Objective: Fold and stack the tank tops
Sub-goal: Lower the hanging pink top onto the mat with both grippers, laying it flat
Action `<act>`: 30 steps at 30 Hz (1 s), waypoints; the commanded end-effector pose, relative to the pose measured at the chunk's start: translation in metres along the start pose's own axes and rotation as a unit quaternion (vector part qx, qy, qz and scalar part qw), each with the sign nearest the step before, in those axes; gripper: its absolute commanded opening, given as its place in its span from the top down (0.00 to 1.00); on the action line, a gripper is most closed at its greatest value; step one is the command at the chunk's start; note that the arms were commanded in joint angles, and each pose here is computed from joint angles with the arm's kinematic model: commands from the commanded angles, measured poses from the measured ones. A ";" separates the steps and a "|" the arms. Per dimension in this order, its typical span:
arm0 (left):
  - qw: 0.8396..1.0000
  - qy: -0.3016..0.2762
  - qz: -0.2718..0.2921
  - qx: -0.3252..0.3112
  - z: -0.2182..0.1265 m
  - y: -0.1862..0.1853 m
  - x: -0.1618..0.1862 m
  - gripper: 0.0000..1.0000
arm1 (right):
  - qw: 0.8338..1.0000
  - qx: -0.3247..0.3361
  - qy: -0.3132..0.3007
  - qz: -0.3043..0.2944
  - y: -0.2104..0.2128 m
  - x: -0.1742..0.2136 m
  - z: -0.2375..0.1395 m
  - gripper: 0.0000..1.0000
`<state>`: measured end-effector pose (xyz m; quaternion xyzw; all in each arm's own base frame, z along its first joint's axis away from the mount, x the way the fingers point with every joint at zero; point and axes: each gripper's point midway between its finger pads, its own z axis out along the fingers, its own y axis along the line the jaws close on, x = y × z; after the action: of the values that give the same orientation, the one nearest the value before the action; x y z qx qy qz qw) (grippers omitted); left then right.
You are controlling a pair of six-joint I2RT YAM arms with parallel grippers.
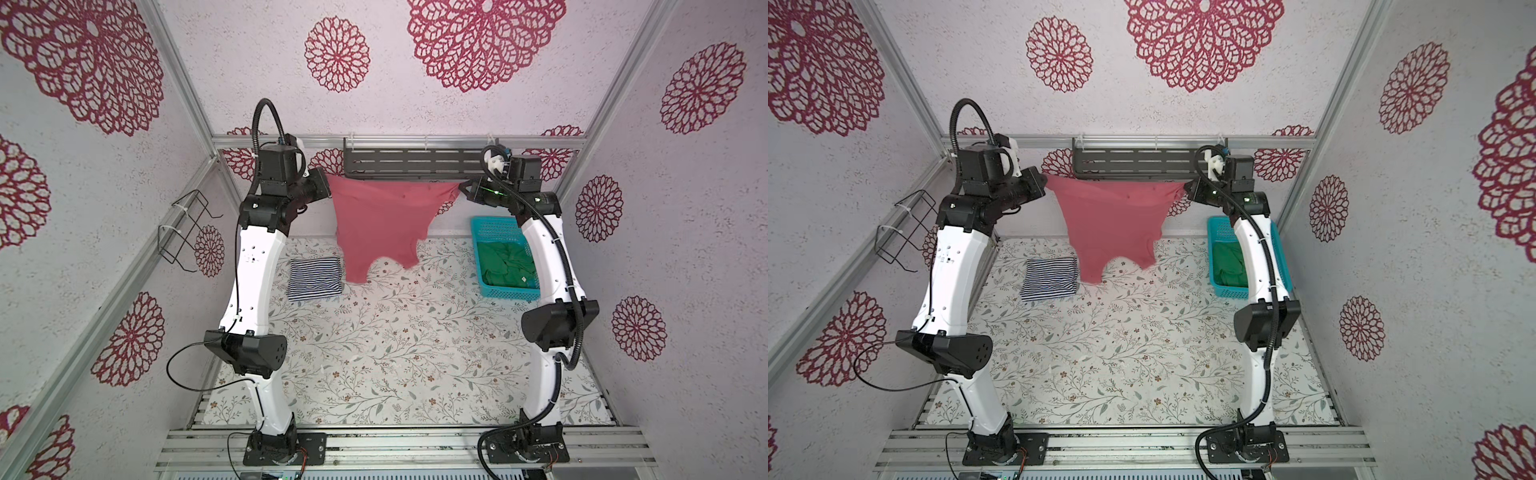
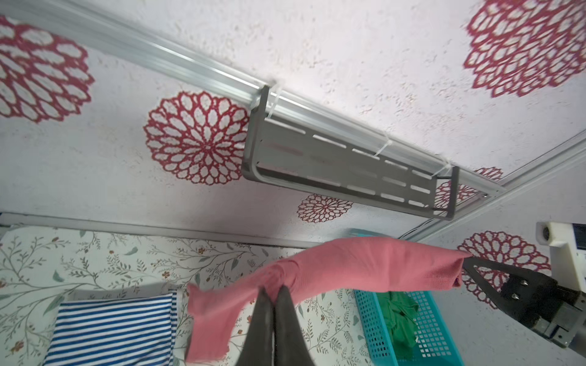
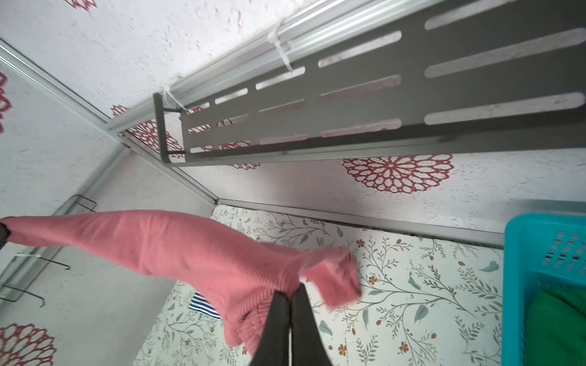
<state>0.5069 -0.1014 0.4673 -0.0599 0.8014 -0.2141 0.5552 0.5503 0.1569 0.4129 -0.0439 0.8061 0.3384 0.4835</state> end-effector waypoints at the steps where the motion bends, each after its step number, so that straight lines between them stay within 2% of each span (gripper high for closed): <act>1: 0.998 -0.040 0.031 0.034 -0.050 -0.027 -0.014 1.00 | 0.997 -0.053 -0.047 -0.033 0.059 -0.021 -0.056 1.00; 10: 0.997 -0.051 0.056 0.020 -0.163 -0.034 0.043 1.00 | 0.996 -0.058 -0.007 -0.070 0.118 0.059 -0.130 1.00; 15: 0.997 -0.061 0.038 0.025 -0.236 -0.034 0.067 1.00 | 0.995 -0.071 0.012 -0.074 0.151 0.107 -0.176 1.00; 18: 0.998 -0.064 0.015 0.022 -0.261 -0.026 0.079 1.00 | 0.994 -0.079 0.008 -0.068 0.160 0.119 -0.201 1.00; 22: 1.000 -0.028 0.000 0.011 -0.260 -0.014 0.105 1.00 | 0.996 -0.070 0.011 -0.057 0.154 0.131 -0.210 1.00; 25: 1.000 0.004 0.004 -0.004 -0.240 -0.008 0.121 1.00 | 0.997 -0.048 0.029 -0.047 0.140 0.139 -0.192 1.00; 28: 0.999 0.038 0.008 -0.028 -0.204 0.006 0.135 1.00 | 0.997 -0.006 0.060 -0.037 0.115 0.150 -0.158 1.00; 30: 0.997 0.067 -0.014 -0.027 -0.169 0.021 0.149 1.00 | 0.996 0.013 0.075 -0.034 0.096 0.159 -0.130 1.00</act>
<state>0.2657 -0.0840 0.4147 -0.0630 0.8193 -0.2025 0.5327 0.2948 0.1948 0.4075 -0.1162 0.8183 0.3417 0.4474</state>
